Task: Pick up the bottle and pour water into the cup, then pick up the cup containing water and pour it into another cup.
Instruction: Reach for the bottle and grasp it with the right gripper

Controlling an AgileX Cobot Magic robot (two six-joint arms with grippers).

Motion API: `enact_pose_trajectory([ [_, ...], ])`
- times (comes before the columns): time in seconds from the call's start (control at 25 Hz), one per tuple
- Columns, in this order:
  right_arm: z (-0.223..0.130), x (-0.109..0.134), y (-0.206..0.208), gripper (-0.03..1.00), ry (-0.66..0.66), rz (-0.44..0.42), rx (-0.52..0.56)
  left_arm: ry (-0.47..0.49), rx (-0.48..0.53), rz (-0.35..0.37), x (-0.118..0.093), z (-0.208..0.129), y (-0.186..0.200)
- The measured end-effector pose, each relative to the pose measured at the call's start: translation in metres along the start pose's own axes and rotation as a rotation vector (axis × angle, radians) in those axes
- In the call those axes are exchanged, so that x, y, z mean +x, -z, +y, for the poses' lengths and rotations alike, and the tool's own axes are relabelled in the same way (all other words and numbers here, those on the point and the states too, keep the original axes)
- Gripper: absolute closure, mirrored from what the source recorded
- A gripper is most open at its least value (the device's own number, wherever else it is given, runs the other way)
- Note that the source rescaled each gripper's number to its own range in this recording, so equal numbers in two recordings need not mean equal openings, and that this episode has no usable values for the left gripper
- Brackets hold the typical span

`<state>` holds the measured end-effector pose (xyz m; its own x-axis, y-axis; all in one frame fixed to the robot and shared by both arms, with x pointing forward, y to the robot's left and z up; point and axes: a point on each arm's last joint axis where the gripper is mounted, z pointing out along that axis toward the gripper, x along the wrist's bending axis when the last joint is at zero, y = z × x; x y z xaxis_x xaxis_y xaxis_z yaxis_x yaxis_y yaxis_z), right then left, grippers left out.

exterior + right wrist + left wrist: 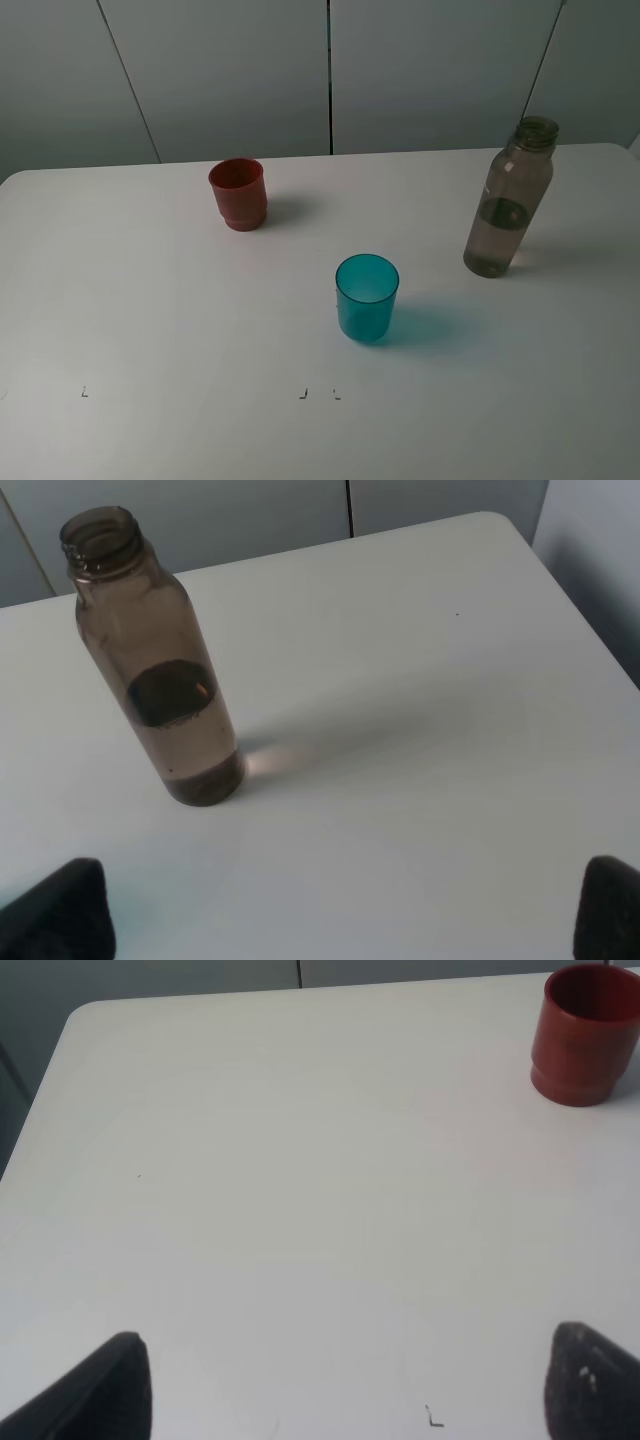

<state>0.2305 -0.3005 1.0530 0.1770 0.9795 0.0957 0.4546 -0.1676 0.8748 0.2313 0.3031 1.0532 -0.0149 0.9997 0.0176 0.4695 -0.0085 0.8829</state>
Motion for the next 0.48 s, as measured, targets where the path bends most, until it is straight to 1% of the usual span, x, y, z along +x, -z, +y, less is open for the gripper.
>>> enact_pose_trajectory([
  [0.48,0.0,0.0,0.0,-0.03,0.0,0.0,0.0,0.0,0.0,0.0,0.0,0.0,0.0],
])
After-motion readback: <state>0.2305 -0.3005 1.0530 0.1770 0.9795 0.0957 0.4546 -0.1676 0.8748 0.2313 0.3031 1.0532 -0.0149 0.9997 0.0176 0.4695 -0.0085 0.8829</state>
